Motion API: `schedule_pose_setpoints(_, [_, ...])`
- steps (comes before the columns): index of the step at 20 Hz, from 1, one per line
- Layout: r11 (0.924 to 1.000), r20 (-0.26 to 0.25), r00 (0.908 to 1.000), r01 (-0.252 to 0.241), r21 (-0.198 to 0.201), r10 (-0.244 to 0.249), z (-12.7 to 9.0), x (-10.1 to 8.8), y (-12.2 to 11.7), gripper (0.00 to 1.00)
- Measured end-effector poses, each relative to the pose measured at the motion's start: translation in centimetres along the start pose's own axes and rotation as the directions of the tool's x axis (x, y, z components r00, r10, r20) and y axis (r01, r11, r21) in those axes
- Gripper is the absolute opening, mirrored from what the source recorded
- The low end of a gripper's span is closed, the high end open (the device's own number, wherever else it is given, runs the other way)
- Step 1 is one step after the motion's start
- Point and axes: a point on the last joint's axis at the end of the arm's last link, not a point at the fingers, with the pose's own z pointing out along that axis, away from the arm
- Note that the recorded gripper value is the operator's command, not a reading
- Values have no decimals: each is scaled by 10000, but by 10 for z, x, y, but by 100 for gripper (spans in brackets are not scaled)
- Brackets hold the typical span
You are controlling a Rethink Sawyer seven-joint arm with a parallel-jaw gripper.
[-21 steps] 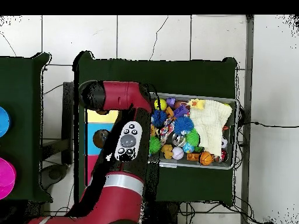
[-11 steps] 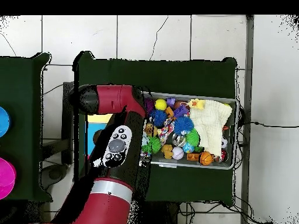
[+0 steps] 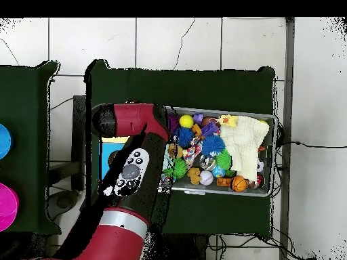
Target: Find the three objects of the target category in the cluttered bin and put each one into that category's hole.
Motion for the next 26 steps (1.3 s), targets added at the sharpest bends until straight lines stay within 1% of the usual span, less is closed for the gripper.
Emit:
schedule_pose_setpoints(2, [9998, -19, 10000, -2, 214, 3, 7, 1, -8, 100])
schedule_pose_setpoints(3, [9990, -84, 10000, 1, 457, 3, 15, 5, -18, 100])
schedule_pose_setpoints(10, [9947, -272, 9996, 13, 1030, 15, 36, 14, -41, 100])
schedule_pose_setpoints(13, [9935, -394, 9992, -67, 1139, 113, 47, 19, -52, 100])
schedule_pose_setpoints(15, [9941, -480, 9985, -214, 1061, 266, 53, 19, -56, 100])
schedule_pose_setpoints(16, [9948, -534, 9978, -347, 956, 400, 57, 18, -57, 100])
schedule_pose_setpoints(19, [9942, -742, 9924, -942, 509, 979, 70, 9, -62, 100])
schedule_pose_setpoints(20, [9926, -813, 9896, -1160, 364, 1187, 74, 6, -64, 100])
schedule_pose_setpoints(23, [9879, -1045, 9823, -1547, 140, 1553, 80, 4, -68, 100])
schedule_pose_setpoints(24, [9838, -1251, 9759, -1795, 37, 1785, 83, 4, -70, 100])
schedule_pose_setpoints(26, [9778, -1516, 9667, -2094, -60, 2061, 82, 2, -72, 100])
